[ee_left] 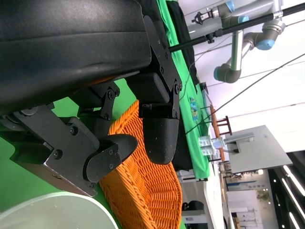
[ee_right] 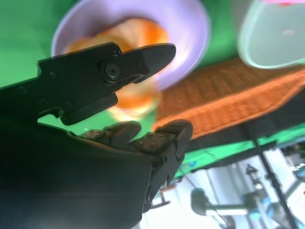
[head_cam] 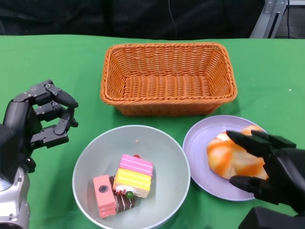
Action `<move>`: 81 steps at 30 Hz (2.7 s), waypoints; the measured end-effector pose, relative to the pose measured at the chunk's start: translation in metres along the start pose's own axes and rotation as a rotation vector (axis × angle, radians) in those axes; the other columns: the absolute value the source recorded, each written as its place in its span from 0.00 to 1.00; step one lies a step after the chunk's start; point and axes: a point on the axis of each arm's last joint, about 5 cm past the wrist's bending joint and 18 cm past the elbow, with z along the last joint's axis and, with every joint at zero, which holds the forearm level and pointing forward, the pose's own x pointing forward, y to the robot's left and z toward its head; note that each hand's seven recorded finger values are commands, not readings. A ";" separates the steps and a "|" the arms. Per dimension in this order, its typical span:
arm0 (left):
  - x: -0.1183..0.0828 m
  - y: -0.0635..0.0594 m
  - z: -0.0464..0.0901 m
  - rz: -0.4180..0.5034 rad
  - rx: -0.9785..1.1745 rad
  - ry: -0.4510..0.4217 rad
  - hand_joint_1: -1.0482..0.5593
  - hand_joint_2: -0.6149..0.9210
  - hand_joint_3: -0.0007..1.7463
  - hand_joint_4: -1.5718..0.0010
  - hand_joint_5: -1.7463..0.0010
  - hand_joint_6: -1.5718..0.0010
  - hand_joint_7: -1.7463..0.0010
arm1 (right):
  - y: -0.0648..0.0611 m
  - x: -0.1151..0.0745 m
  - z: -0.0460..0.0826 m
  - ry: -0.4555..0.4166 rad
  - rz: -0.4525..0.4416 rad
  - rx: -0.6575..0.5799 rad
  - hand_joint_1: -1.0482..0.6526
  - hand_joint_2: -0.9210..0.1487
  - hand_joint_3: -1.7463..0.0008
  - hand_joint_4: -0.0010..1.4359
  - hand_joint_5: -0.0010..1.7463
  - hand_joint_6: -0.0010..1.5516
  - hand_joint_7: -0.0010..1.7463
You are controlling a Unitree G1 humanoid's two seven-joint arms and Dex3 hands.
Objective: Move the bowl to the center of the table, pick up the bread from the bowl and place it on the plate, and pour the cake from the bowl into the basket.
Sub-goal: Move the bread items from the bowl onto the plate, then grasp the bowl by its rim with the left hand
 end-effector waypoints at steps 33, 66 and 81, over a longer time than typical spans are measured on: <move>-0.001 0.002 -0.001 -0.020 0.003 0.001 0.63 0.75 0.61 0.49 0.15 0.45 0.27 | -0.021 -0.003 -0.012 -0.153 -0.239 1.091 0.55 0.42 0.33 0.52 0.93 0.43 0.76; -0.008 0.003 0.006 -0.154 0.039 -0.128 0.58 0.94 0.28 0.51 0.23 0.44 0.46 | -0.017 0.002 -0.028 -0.197 -0.217 1.038 0.58 0.33 0.37 0.47 0.95 0.41 0.76; -0.024 0.017 0.036 -0.278 0.312 -0.522 0.44 0.99 0.03 0.56 0.66 0.41 0.95 | -0.014 0.003 -0.027 -0.167 -0.233 1.068 0.58 0.31 0.42 0.47 0.95 0.42 0.73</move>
